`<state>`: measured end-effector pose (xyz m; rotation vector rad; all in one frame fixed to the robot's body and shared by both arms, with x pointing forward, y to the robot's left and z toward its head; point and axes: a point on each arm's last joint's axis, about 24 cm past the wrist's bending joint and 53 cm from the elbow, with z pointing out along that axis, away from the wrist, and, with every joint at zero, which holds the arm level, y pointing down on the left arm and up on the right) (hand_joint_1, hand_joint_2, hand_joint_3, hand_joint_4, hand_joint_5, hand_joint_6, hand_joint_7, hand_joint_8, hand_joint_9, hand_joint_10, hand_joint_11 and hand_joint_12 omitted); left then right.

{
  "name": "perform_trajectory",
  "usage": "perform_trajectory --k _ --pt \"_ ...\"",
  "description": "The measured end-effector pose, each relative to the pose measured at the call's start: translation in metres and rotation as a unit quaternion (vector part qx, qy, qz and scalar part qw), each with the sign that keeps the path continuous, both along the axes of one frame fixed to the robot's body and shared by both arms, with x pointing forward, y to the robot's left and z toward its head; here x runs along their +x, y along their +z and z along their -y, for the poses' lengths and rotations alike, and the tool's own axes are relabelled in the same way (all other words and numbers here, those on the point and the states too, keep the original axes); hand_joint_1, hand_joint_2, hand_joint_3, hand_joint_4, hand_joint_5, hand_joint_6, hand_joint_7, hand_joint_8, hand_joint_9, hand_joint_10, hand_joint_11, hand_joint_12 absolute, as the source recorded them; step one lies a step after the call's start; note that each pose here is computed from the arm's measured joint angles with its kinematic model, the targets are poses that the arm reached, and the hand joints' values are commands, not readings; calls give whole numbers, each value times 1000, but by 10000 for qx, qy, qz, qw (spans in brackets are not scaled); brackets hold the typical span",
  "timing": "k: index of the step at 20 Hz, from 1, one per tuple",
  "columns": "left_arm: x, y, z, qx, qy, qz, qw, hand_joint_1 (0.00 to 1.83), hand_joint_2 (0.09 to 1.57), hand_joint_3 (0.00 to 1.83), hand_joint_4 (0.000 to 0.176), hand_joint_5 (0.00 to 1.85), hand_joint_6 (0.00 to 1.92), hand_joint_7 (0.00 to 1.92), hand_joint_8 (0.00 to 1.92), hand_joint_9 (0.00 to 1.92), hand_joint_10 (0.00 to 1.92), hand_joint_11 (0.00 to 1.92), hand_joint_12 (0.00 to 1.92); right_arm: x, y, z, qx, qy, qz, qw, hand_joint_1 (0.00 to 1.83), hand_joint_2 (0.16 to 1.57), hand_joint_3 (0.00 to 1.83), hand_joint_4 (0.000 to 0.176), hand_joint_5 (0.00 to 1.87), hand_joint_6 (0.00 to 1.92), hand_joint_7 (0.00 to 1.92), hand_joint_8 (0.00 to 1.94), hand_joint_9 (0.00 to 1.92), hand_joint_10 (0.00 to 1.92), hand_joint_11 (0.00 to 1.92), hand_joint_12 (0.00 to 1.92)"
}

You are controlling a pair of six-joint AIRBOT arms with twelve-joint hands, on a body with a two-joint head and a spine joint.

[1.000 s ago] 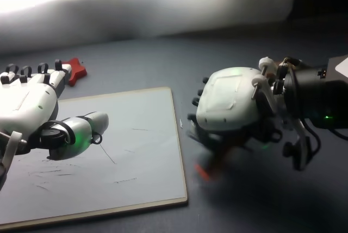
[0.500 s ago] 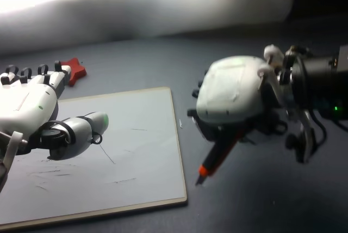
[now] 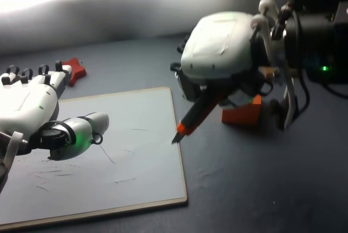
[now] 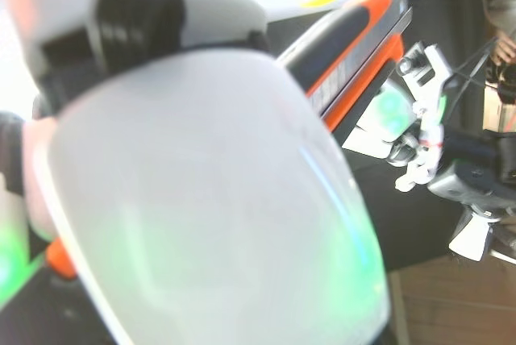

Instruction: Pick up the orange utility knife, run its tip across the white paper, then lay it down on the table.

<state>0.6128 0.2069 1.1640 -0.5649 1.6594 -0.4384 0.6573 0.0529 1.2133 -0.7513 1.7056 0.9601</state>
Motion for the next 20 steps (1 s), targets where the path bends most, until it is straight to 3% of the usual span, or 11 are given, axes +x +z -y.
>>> perform_trajectory --k 3,5,8,12,15,17,20 --pt "0 -1 -1 -12 27 -21 10000 0 1298 2 0 45 7 163 3 228 4 0 716 2 8 -7 -23 409 591 9974 1526 1212 101 176 1336 1921 1549 1941 1680 1921 1735 1921" --pt "1 0 -2 -3 30 -5 10000 0 1297 1 0 17 0 149 0 221 1 0 711 4 19 -18 216 561 987 9933 1522 1215 97 176 1343 1921 1559 1941 1684 1921 1737 1921" --pt "2 -1 -6 -4 95 -11 10000 0 1301 1 0 57 11 168 3 212 1 0 689 -11 13 -35 487 955 1649 9805 1530 1209 84 176 1323 1921 1527 1941 1661 1921 1703 1921" --pt "2 -1 -6 7 81 -3 10000 0 1293 0 0 58 5 184 4 241 11 0 735 -18 12 -49 771 1091 1943 9718 1525 1236 83 176 1347 1921 1566 1941 1677 1921 1720 1921" --pt "2 -1 -7 19 90 -7 10000 0 1301 2 0 67 4 164 0 206 1 0 696 -14 8 -54 792 1061 1911 9726 1520 1222 71 176 1340 1921 1535 1941 1662 1921 1710 1921" --pt "2 -2 -7 14 90 -18 10000 0 1295 0 0 48 0 166 1 220 7 0 711 -10 5 -56 770 978 1744 9768 1525 1229 67 176 1336 1921 1552 1941 1675 1921 1713 1921" --pt "2 -2 -7 16 89 -14 10000 0 1294 0 0 73 8 173 2 221 6 0 692 7 -10 -55 511 603 1397 9870 1518 1235 65 176 1339 1921 1562 1941 1676 1921 1706 1921"
